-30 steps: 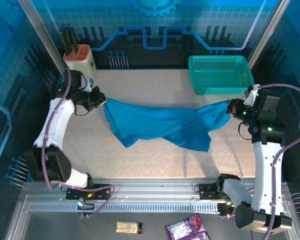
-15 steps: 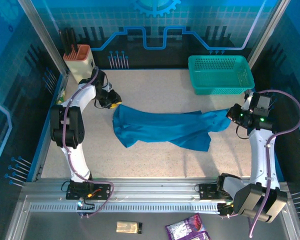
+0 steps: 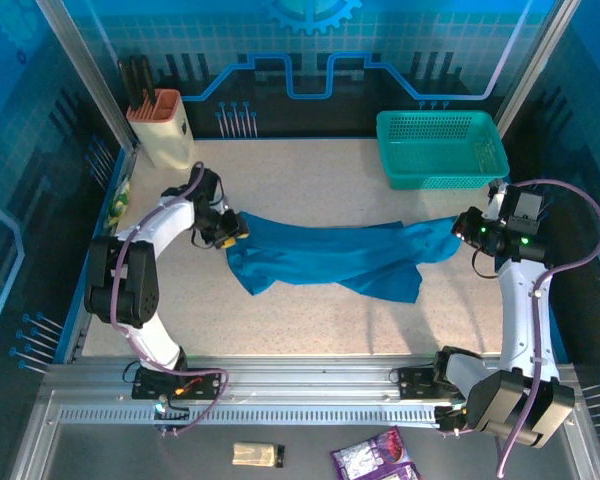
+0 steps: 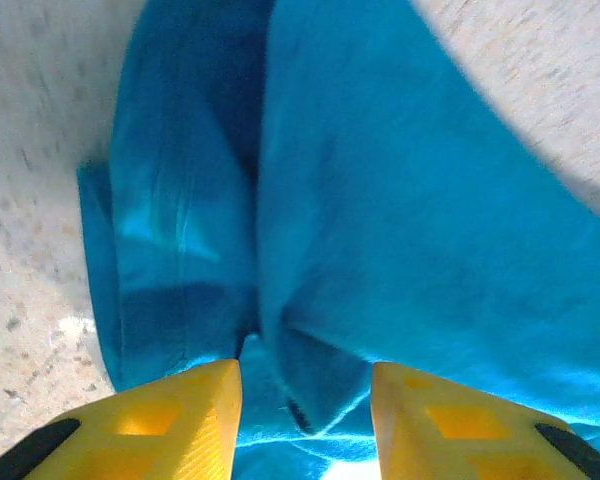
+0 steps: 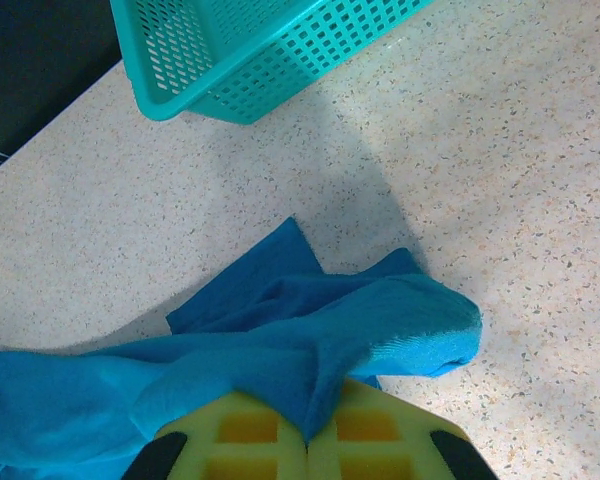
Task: Fold the inside-out t-shirt
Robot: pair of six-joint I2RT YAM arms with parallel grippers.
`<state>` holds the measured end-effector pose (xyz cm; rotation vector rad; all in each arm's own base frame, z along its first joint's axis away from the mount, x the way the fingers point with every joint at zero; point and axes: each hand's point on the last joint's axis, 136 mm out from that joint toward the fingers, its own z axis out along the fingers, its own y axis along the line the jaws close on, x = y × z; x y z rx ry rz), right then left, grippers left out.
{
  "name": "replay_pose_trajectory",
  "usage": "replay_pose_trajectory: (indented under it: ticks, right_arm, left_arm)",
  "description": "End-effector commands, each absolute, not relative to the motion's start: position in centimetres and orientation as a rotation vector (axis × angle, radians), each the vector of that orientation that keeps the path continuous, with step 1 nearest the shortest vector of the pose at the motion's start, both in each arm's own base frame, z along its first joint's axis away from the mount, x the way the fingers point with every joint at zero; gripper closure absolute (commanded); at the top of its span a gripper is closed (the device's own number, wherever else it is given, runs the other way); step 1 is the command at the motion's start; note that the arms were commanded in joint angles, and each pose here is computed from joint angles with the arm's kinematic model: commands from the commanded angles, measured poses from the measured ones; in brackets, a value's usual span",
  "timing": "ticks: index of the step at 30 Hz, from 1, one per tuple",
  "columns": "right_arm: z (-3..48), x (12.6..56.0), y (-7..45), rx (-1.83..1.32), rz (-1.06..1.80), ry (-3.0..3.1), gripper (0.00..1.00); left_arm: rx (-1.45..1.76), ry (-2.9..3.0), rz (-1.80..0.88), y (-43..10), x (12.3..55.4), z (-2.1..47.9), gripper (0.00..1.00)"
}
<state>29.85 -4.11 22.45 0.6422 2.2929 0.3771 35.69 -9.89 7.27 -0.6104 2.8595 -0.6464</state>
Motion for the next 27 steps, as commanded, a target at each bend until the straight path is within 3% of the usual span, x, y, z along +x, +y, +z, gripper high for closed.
replay_pose_trajectory:
  ticks: [1, 16, 22, 24, 27]
  right_arm:
    - [23.5, 29.9, -4.2, 0.614, 0.381, 2.260, 1.00]
    - [23.9, 30.0, -4.0, 0.610, 0.398, 2.258, 1.00]
    - [23.9, 30.1, -4.0, 0.615, 0.405, 2.257, 1.00]
    - [24.0, 30.2, -4.0, 0.617, 0.406, 2.253, 1.00]
    - [24.9, 30.5, -4.1, 0.613, 0.406, 2.234, 1.00]
  left_arm:
    - [-0.646, 2.822, -0.708, -11.0, 35.3, 7.3, 0.61]
    - [-0.567, 2.843, -0.751, -13.7, 35.5, 6.6, 0.72]
    - [-0.548, 2.845, -0.764, -14.2, 35.5, 6.9, 0.84]
    - [-0.534, 2.842, -0.795, -14.5, 35.5, 7.1, 0.94]
    - [-0.504, 2.811, -0.791, -14.3, 35.9, 8.9, 1.00]
